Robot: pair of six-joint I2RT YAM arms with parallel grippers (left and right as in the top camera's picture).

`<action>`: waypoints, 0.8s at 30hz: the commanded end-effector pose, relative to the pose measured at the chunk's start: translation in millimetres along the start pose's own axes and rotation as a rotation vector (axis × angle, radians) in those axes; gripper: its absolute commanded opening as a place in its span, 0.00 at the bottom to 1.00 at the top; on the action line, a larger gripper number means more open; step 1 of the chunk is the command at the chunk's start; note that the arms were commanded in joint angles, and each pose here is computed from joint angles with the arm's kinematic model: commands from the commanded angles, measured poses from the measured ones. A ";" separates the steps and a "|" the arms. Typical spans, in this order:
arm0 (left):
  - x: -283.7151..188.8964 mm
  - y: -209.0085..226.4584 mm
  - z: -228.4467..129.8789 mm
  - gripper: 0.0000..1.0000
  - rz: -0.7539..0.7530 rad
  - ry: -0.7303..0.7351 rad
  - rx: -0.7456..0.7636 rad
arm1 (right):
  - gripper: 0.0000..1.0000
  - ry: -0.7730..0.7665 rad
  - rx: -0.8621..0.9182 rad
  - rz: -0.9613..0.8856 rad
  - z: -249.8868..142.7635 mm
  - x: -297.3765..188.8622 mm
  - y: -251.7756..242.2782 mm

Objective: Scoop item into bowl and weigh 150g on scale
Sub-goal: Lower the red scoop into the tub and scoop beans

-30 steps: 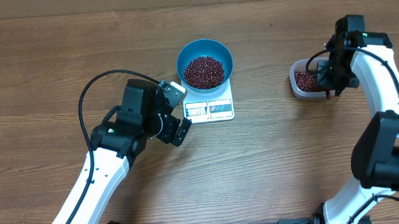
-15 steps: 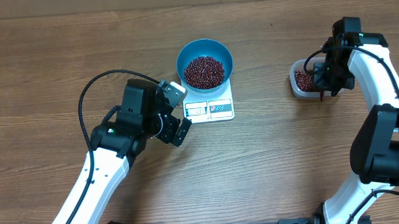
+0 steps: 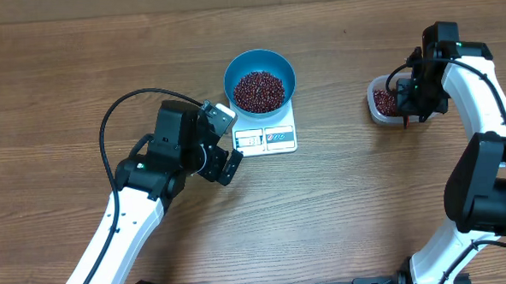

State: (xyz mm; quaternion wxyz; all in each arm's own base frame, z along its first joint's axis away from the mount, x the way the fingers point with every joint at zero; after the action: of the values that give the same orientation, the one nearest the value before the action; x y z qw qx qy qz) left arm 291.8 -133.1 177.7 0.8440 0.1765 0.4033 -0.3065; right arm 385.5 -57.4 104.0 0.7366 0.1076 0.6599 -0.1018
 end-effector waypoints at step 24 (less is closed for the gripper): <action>1.9 1.7 -2.5 0.99 0.006 0.010 -0.016 | 0.04 0.014 -0.041 0.032 -1.6 4.4 3.8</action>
State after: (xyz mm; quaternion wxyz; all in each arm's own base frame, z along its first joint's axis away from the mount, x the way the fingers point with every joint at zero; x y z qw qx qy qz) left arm 291.8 -133.1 177.7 0.8440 0.1765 0.4033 -0.3065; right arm 385.3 -56.2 103.4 0.7372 0.0992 0.6625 -0.0886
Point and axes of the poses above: each gripper's point midway between its finger pads, its own x axis out along the fingers, its own y axis along the line the jaws close on, z = x × y, the point moved 3 cm from there along -x, back along the fingers, and after that the axes turned 7 degrees about x, right-handed, at the moved point
